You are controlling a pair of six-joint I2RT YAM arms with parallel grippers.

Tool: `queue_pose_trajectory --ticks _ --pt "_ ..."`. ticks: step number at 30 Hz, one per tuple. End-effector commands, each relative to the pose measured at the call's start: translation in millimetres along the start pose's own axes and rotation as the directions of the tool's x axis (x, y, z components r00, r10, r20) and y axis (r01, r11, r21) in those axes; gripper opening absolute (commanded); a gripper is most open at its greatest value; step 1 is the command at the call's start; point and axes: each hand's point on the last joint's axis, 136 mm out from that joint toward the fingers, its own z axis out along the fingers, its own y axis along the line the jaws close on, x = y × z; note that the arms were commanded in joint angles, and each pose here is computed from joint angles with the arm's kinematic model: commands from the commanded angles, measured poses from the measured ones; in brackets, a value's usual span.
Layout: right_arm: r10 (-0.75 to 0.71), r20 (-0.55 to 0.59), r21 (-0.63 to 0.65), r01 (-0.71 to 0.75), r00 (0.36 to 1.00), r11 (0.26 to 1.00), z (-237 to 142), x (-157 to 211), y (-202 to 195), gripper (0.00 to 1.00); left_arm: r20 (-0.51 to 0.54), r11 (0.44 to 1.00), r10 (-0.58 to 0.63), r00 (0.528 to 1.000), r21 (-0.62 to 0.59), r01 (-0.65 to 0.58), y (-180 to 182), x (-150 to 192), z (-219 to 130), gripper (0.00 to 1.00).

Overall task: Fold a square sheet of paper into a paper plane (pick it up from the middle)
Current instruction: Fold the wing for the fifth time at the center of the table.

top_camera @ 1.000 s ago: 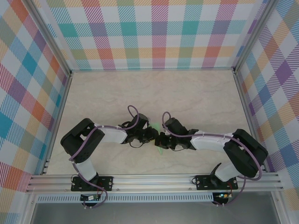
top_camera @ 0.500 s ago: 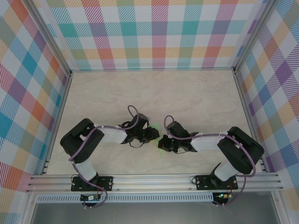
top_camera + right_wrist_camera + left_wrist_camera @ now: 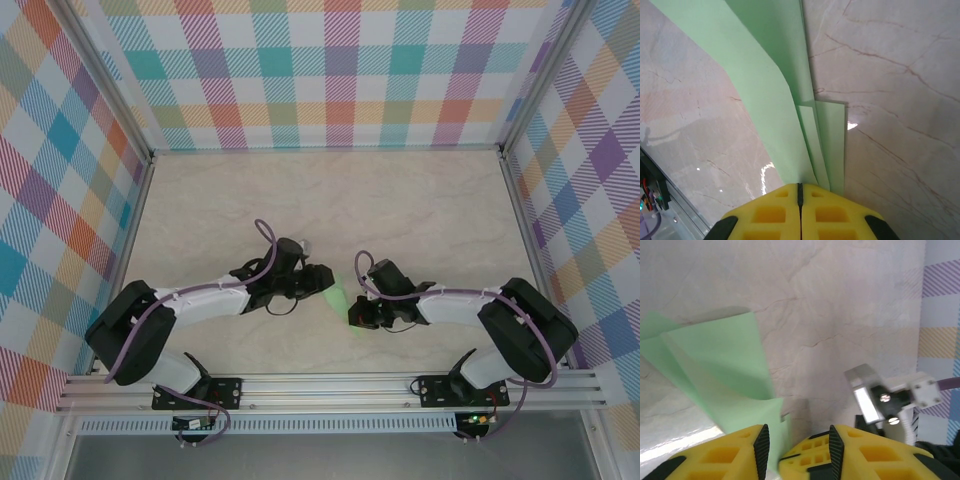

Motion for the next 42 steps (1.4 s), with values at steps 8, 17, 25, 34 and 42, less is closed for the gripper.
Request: queue_pose_trajectory --ticks 8,17,25,34,42 --pt "0.036 -0.107 0.103 -0.025 0.994 0.994 6.3 20.6 -28.3 0.06 -0.051 0.996 0.058 0.997 0.068 -0.055 -8.1 20.0 20.3 0.39" --pt "0.051 -0.112 0.114 -0.038 0.992 0.993 7.4 22.3 -31.9 0.07 -0.055 0.998 0.067 0.996 0.023 -0.066 3.4 17.2 40.2 0.39" --pt "0.057 -0.132 0.124 -0.041 0.990 0.991 6.0 28.2 -35.1 0.07 -0.033 0.995 0.064 0.997 -0.080 -0.066 32.9 10.1 51.1 0.39" --pt "0.059 -0.150 0.140 -0.038 0.987 0.989 5.8 32.2 -38.8 0.06 -0.032 0.990 0.041 0.999 -0.134 -0.045 51.1 -0.3 45.5 0.39" --pt "0.057 -0.163 0.159 -0.031 0.985 0.987 5.8 35.2 -43.7 0.05 -0.023 0.988 0.040 0.999 -0.149 -0.043 59.8 -24.0 35.9 0.39"
